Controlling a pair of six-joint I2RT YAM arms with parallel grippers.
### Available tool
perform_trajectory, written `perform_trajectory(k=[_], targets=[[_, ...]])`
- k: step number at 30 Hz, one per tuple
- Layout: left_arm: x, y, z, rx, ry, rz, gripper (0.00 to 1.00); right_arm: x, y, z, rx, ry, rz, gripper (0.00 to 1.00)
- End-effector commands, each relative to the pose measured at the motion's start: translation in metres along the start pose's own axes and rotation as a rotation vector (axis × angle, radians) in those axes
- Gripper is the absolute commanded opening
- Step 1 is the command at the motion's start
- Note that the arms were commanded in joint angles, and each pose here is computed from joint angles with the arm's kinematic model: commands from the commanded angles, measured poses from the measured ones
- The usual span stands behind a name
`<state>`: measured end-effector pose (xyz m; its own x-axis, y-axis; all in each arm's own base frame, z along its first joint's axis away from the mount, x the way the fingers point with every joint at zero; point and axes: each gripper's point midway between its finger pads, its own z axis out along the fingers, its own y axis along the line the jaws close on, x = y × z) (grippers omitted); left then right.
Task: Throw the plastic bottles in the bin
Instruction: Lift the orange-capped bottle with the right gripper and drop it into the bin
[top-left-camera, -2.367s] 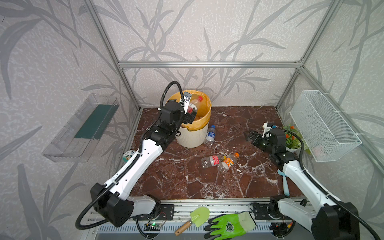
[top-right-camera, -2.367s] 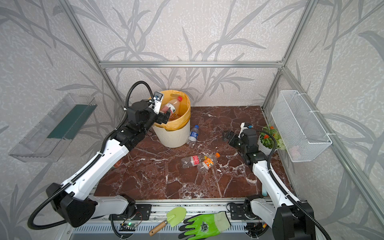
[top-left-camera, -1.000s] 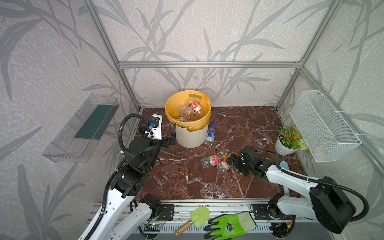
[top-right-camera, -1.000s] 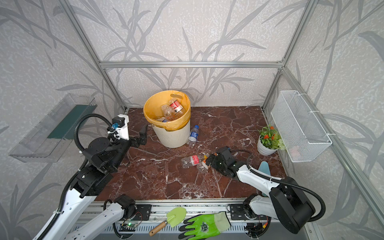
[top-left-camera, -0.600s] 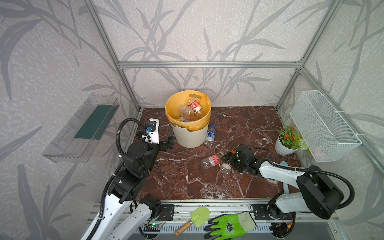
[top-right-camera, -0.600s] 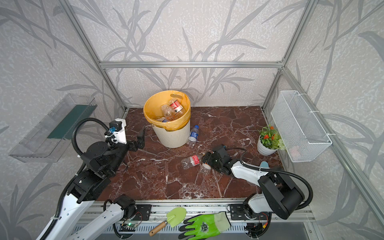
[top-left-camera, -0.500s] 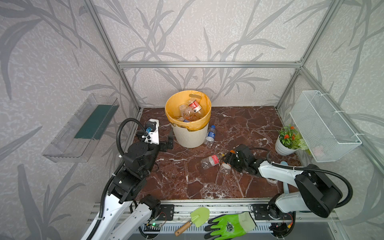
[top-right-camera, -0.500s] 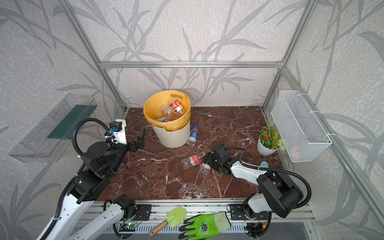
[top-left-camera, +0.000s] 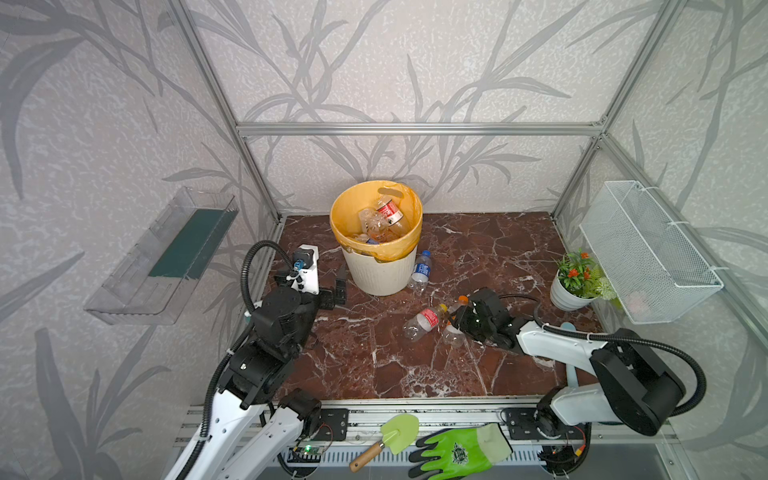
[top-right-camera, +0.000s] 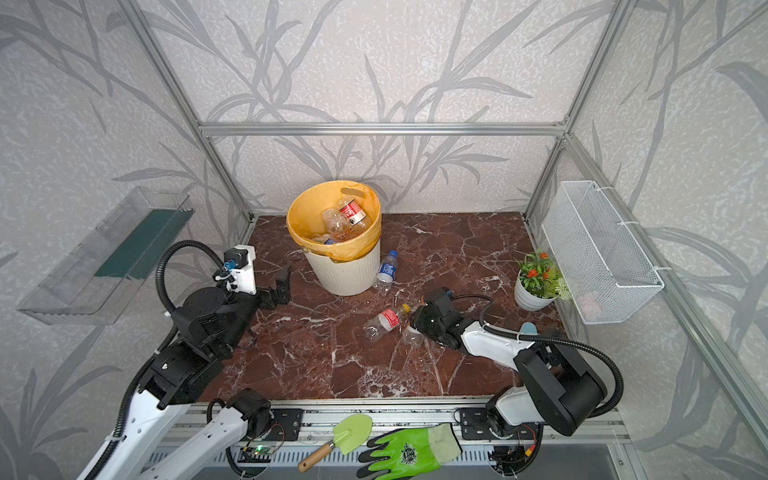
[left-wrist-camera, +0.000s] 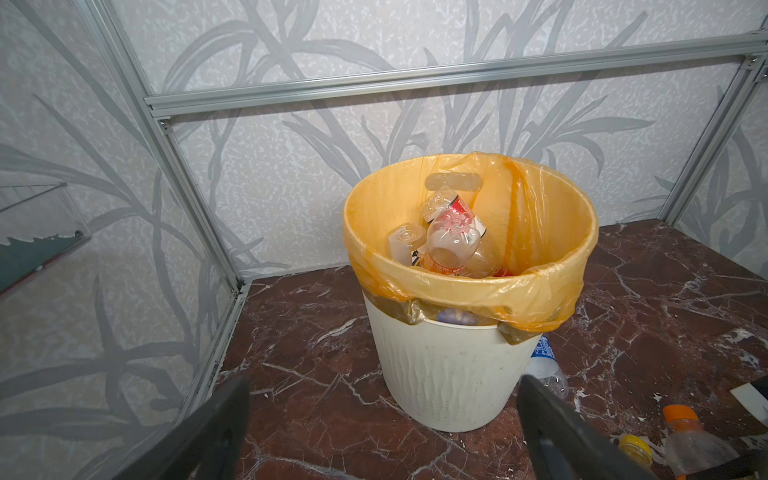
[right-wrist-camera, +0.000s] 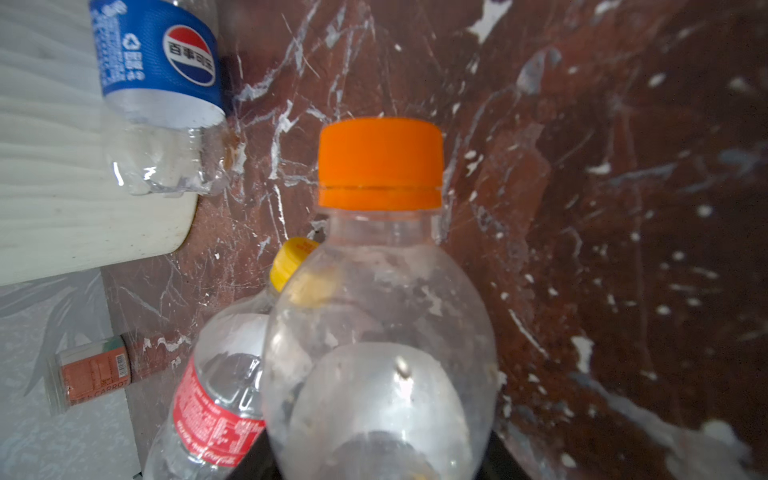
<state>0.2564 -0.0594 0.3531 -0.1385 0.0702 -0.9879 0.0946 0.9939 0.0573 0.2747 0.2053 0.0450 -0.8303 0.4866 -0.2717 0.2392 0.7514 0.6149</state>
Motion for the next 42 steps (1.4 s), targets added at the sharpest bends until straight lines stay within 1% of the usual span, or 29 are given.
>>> perform_trajectory(k=[1,6,8,11,15,19,22,25,27,29,32,35,36,37,39,40,41,42], targets=[[0.012,0.003,0.001,-0.020,0.031,-0.021,0.99,-0.020,0.014,-0.014,-0.046,-0.088,-0.033,0.47],[0.023,0.006,0.003,-0.043,0.053,-0.039,0.99,-0.061,0.038,-0.045,-0.140,-0.244,-0.070,0.47],[0.028,0.007,0.004,-0.051,0.061,-0.045,0.99,-0.083,0.054,-0.066,-0.196,-0.310,-0.097,0.47],[0.036,0.011,0.004,-0.081,0.075,-0.068,0.99,-0.121,0.084,-0.108,-0.276,-0.433,-0.154,0.47],[0.051,0.029,0.003,-0.195,0.100,-0.132,0.99,-0.167,0.142,-0.176,-0.390,-0.605,-0.265,0.47],[0.068,0.033,0.003,-0.223,0.131,-0.143,0.99,-0.192,0.208,-0.242,-0.530,-0.732,-0.373,0.48],[0.082,0.041,0.001,-0.280,0.149,-0.164,0.99,-0.205,0.246,-0.281,-0.644,-0.805,-0.405,0.47],[0.094,0.046,-0.002,-0.312,0.180,-0.191,0.99,-0.210,0.278,-0.300,-0.737,-0.834,-0.422,0.48],[0.100,0.046,-0.003,-0.313,0.194,-0.201,0.99,-0.208,0.298,-0.300,-0.790,-0.822,-0.431,0.48],[0.102,0.043,-0.003,-0.296,0.202,-0.204,0.99,-0.201,0.321,-0.285,-0.833,-0.771,-0.445,0.49],[0.103,0.040,-0.002,-0.278,0.203,-0.208,0.99,-0.177,0.357,-0.237,-0.864,-0.650,-0.476,0.50],[0.101,0.033,0.001,-0.234,0.206,-0.192,0.99,-0.150,0.389,-0.167,-0.884,-0.469,-0.480,0.51],[0.102,0.031,0.002,-0.230,0.211,-0.193,0.99,-0.140,0.399,-0.140,-0.881,-0.402,-0.490,0.54],[0.102,0.031,0.003,-0.227,0.213,-0.193,0.99,-0.133,0.407,-0.120,-0.871,-0.340,-0.515,0.62],[0.102,0.029,0.003,-0.221,0.221,-0.190,0.99,-0.132,0.420,-0.111,-0.829,-0.292,-0.573,0.77],[0.101,0.029,0.002,-0.219,0.225,-0.189,0.99,-0.135,0.421,-0.112,-0.798,-0.302,-0.603,0.87],[0.102,0.030,0.001,-0.221,0.234,-0.183,0.99,-0.140,0.421,-0.122,-0.760,-0.336,-0.642,0.94],[0.101,0.031,-0.001,-0.224,0.237,-0.179,0.99,-0.149,0.420,-0.137,-0.719,-0.391,-0.678,0.98]])
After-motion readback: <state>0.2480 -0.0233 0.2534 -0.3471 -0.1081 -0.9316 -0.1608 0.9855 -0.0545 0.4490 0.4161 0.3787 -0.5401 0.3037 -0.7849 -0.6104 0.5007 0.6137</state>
